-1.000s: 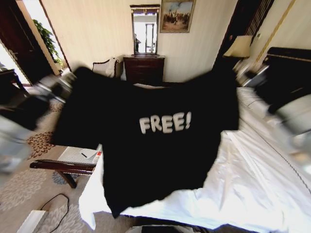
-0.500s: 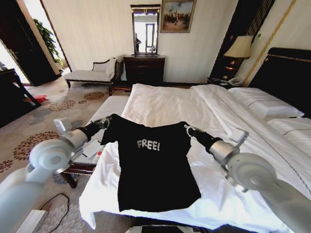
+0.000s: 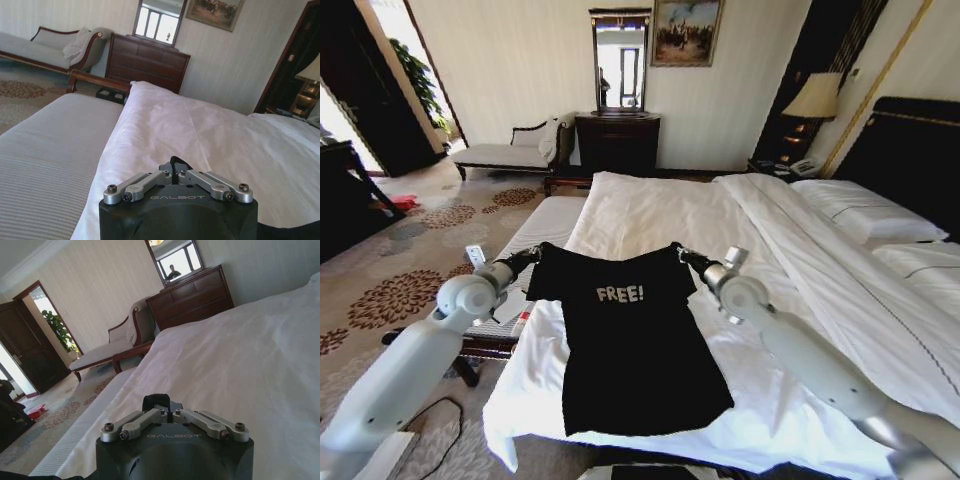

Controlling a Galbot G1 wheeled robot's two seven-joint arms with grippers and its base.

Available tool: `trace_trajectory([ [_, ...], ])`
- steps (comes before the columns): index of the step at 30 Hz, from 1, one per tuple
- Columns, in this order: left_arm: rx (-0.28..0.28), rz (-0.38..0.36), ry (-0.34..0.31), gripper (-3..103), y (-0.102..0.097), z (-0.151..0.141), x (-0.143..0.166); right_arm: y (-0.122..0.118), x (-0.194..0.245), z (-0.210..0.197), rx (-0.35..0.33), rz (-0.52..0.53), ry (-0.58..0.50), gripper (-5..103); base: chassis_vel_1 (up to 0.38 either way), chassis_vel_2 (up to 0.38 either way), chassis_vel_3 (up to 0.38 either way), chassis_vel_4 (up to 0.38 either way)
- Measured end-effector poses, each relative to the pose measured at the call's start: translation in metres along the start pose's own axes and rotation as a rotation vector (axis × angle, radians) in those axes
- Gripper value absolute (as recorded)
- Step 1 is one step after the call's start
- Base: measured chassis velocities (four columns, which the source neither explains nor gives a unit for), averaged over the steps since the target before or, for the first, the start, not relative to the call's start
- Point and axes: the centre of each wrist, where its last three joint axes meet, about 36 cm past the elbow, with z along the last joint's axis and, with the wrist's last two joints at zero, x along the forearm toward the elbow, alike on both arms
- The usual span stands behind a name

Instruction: Fold the clothes on the bed.

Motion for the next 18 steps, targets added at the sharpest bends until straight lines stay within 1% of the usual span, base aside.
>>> trace_trajectory([
  [3,0.031,-0.021,0.026,0,-0.001,0.012,-0.028,-0.016,-0.029,0.015,0.021,0.04,0.011,0,0.0,0.0,0.0,0.0],
  [5,0.032,-0.025,0.03,0,-0.001,0.014,-0.031,-0.019,-0.033,0.017,0.024,0.049,0.013,0,0.0,0.0,0.0,0.0],
  [6,0.03,-0.04,0.045,0,-0.001,0.022,-0.044,-0.025,-0.044,0.022,0.027,0.068,0.017,0,0.0,0.0,0.0,0.0],
  [9,0.026,-0.064,0.062,0,-0.003,0.032,-0.066,-0.035,-0.063,0.029,0.038,0.089,0.011,0,0.0,0.0,0.0,0.0],
  [11,0.027,-0.067,0.063,0,-0.003,0.032,-0.069,-0.036,-0.066,0.03,0.042,0.092,0.009,0,0.0,0.0,0.0,0.0],
  [12,0.032,-0.082,0.062,0,-0.003,0.034,-0.082,-0.04,-0.08,0.033,0.055,0.103,0.001,0,0.0,0.0,0.0,0.0],
  [14,0.036,-0.113,0.061,0,0.0,0.034,-0.1,-0.042,-0.098,0.038,0.064,0.119,-0.006,0,0.0,0.0,0.0,0.0],
  [15,0.036,-0.113,0.061,0,0.0,0.034,-0.1,-0.042,-0.098,0.038,0.064,0.119,-0.006,0,0.0,0.0,0.0,0.0],
  [18,0.037,-0.154,0.065,0,0.005,0.034,-0.12,-0.04,-0.124,0.044,0.078,0.146,-0.018,0,0.0,0.0,0.0,0.0],
])
